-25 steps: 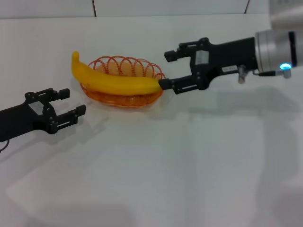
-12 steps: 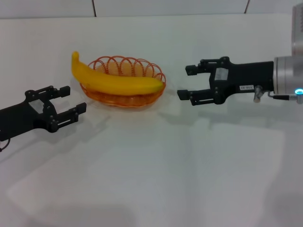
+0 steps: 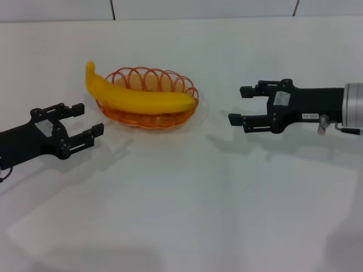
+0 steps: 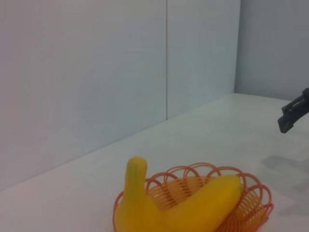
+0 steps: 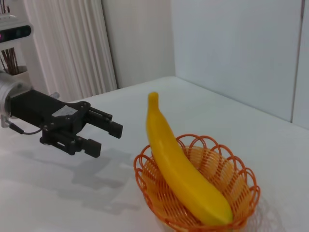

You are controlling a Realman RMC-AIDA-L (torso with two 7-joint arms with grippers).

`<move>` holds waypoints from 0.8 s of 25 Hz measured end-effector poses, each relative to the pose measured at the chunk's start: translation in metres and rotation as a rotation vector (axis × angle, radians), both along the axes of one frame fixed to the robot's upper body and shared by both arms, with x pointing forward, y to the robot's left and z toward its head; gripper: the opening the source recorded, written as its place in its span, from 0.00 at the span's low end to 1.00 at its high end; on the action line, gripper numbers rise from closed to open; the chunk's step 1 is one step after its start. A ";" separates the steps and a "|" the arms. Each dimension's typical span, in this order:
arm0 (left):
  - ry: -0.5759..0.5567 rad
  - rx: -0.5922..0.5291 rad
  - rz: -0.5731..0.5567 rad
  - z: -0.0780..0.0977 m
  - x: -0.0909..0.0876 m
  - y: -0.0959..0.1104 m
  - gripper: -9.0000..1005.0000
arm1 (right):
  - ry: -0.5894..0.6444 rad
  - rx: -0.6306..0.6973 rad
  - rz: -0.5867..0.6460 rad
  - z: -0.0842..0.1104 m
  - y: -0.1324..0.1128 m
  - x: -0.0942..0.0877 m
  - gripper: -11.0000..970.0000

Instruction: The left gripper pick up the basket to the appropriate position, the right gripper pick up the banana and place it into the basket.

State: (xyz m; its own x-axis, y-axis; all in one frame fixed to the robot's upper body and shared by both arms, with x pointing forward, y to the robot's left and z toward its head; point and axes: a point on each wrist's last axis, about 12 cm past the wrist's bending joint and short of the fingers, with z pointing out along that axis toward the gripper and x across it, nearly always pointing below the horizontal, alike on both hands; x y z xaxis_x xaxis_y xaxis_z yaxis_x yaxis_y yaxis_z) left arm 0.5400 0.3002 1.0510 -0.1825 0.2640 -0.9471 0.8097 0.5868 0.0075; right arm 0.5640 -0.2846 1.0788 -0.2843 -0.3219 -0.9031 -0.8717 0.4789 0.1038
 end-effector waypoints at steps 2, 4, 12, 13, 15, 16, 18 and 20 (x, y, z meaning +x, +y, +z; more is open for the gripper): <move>0.000 0.000 0.000 0.000 0.000 0.000 0.67 | -0.003 0.004 0.000 -0.002 -0.001 -0.002 0.81; 0.000 0.000 -0.001 0.000 0.000 0.000 0.67 | -0.003 0.011 0.001 -0.004 -0.001 -0.004 0.81; 0.000 0.000 -0.001 0.000 0.000 0.000 0.67 | -0.013 0.050 -0.031 -0.010 -0.008 -0.013 0.81; 0.000 0.000 0.000 0.000 0.000 0.000 0.67 | -0.018 0.057 -0.039 -0.011 -0.009 -0.014 0.81; 0.000 0.000 0.000 0.000 0.000 0.000 0.67 | -0.022 0.070 -0.046 -0.013 -0.009 -0.017 0.81; 0.000 0.001 0.000 0.000 0.000 0.000 0.67 | -0.022 0.078 -0.048 -0.014 -0.008 -0.019 0.81; 0.001 0.002 0.002 -0.001 0.000 0.000 0.67 | -0.023 0.098 -0.062 -0.017 -0.008 -0.021 0.81; 0.001 0.002 0.003 -0.001 0.000 0.000 0.67 | -0.026 0.116 -0.077 -0.019 -0.007 -0.022 0.81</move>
State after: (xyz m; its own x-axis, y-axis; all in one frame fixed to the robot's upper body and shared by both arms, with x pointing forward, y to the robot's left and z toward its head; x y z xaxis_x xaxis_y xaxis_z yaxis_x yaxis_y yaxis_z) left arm 0.5397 0.3005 1.0502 -0.1842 0.2656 -0.9463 0.8082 0.5888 0.0079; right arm 0.5416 -0.2916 1.0602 -0.2802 -0.1927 -0.9404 -0.8360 0.5305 0.1404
